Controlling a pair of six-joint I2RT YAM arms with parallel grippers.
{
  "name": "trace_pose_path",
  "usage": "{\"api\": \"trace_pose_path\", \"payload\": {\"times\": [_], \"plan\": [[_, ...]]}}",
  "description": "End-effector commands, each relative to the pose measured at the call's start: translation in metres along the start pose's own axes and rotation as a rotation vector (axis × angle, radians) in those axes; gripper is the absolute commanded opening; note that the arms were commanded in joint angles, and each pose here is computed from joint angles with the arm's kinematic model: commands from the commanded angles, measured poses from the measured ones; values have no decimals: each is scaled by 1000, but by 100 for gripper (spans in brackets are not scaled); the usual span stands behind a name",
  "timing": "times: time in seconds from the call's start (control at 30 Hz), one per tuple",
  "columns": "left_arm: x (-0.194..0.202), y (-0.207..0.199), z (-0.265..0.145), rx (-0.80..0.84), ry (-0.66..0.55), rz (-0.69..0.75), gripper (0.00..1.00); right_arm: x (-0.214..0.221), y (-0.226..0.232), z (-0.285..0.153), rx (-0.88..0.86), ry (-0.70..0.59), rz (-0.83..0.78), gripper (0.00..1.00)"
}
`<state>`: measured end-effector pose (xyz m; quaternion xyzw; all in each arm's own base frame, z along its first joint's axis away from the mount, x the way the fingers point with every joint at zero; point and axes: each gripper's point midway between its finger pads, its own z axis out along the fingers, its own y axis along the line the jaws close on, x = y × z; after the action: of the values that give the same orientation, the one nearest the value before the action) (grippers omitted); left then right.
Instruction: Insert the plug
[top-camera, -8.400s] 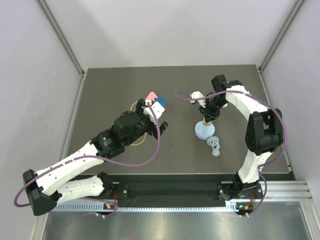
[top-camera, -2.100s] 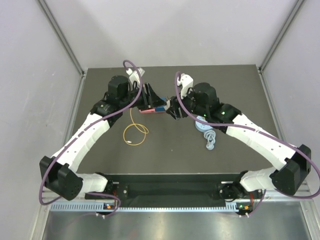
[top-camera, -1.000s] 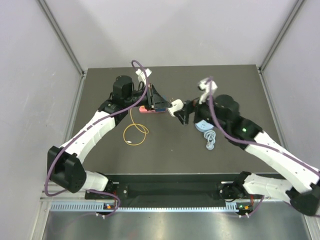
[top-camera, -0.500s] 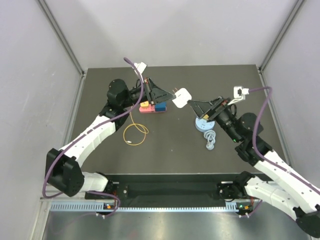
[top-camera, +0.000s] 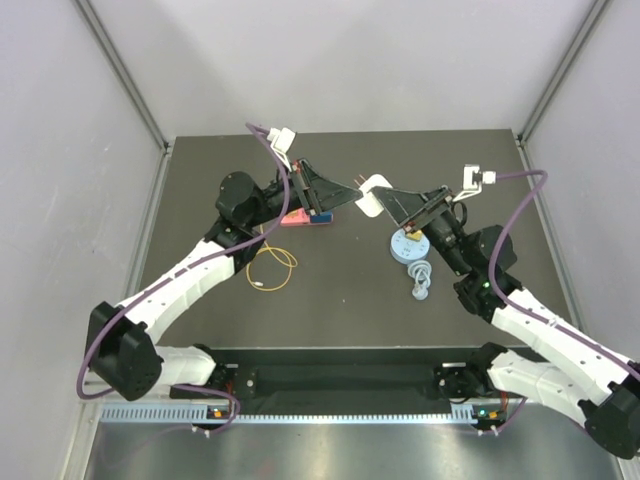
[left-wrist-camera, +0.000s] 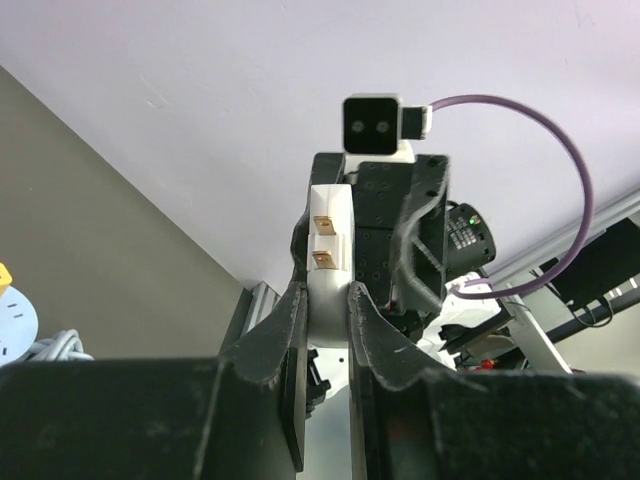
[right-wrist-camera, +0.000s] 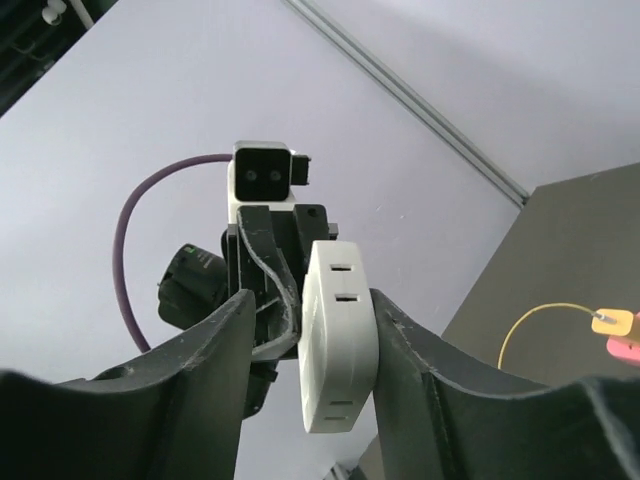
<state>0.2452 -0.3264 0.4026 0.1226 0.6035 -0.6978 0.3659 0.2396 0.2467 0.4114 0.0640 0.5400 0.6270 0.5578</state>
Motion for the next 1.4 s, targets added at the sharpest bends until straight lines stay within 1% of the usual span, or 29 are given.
{"api": "trace_pose_path", "payload": {"times": [0.0, 0.03, 0.23, 0.27, 0.3, 0.43, 0.47, 0.5, 0.53, 0.57, 0.63, 0.67, 0.7, 0.73, 0.77, 0.8, 0.83, 0.9, 0.93, 0.97, 1.0, 1.03, 1.1, 1.13, 1.17, 1.2, 1.23, 1.3, 1.37], "plan": [[-9, -20, 2, 63, -60, 54, 0, -9, 19, 1, -94, -56, 52, 43], [-9, -20, 3, 69, -58, 54, 0, -9, 21, 0, -104, -58, 59, 39], [-4, -18, 8, 74, -43, 53, 0, -1, 16, 3, -96, -42, 65, 39], [-5, -19, 8, 75, -47, 56, 0, -1, 13, 4, -90, -45, 62, 36], [-4, -18, 7, 71, -47, 53, 0, -2, 14, 4, -92, -52, 62, 33], [-4, -21, 5, 71, -54, 59, 0, -2, 13, 5, -94, -57, 56, 0], [-5, -22, 3, 66, -59, 73, 0, -3, 14, 5, -97, -58, 55, 0], [-4, -13, 2, 21, -59, 58, 1, -3, 14, 5, -97, -58, 49, 0], [-5, -10, 1, -1, -65, 87, 38, -3, 13, 4, -93, -56, 34, 0], [-5, -10, -2, -25, -68, 95, 54, -6, 15, 3, -91, -67, 22, 0], [1, 2, -8, -87, -56, 115, 77, -10, 16, -1, -68, -67, -48, 0], [0, -3, -13, -87, -61, 132, 80, -13, 15, -2, -54, -66, -93, 0], [2, -1, -16, -100, -60, 141, 82, -6, -1, -6, 26, -13, -149, 0], [7, 7, -21, -133, -42, 149, 83, -15, -4, -11, 52, -9, -275, 0], [8, 3, -25, -137, -40, 165, 83, -34, -2, -11, 100, -46, -342, 0], [9, 7, -29, -160, -32, 171, 83, -40, -9, -14, 147, -26, -401, 0], [12, 14, -34, -199, -6, 188, 84, -59, -20, -19, 232, 0, -526, 0], [12, 14, -43, -233, 22, 224, 83, -64, -29, -25, 275, 119, -630, 0], [17, 21, -50, -280, 68, 270, 83, -79, -42, -32, 355, 203, -726, 0], [16, 21, -57, -310, 76, 310, 83, -77, -42, -34, 344, 278, -758, 0], [15, 21, -62, -336, 81, 351, 83, -83, -48, -36, 377, 321, -794, 0], [20, 24, -76, -384, 113, 412, 83, -82, -60, -42, 437, 449, -852, 0], [12, 29, -92, -468, 91, 493, 86, -87, -73, -46, 505, 552, -908, 0], [12, 32, -99, -491, 102, 555, 87, -92, -76, -40, 505, 605, -971, 0], [12, 27, -110, -510, 97, 586, 89, -89, -86, -50, 549, 673, -976, 0], [11, 27, -115, -528, 92, 616, 91, -92, -90, -51, 569, 694, -998, 0], [13, 29, -119, -528, 113, 665, 99, -92, -99, -50, 567, 739, -1041, 0], [14, 29, -127, -552, 105, 705, 99, -84, -108, -55, 536, 828, -1079, 0], [15, 27, -130, -552, 87, 715, 99, -71, -126, -58, 519, 915, -1070, 0]]}}
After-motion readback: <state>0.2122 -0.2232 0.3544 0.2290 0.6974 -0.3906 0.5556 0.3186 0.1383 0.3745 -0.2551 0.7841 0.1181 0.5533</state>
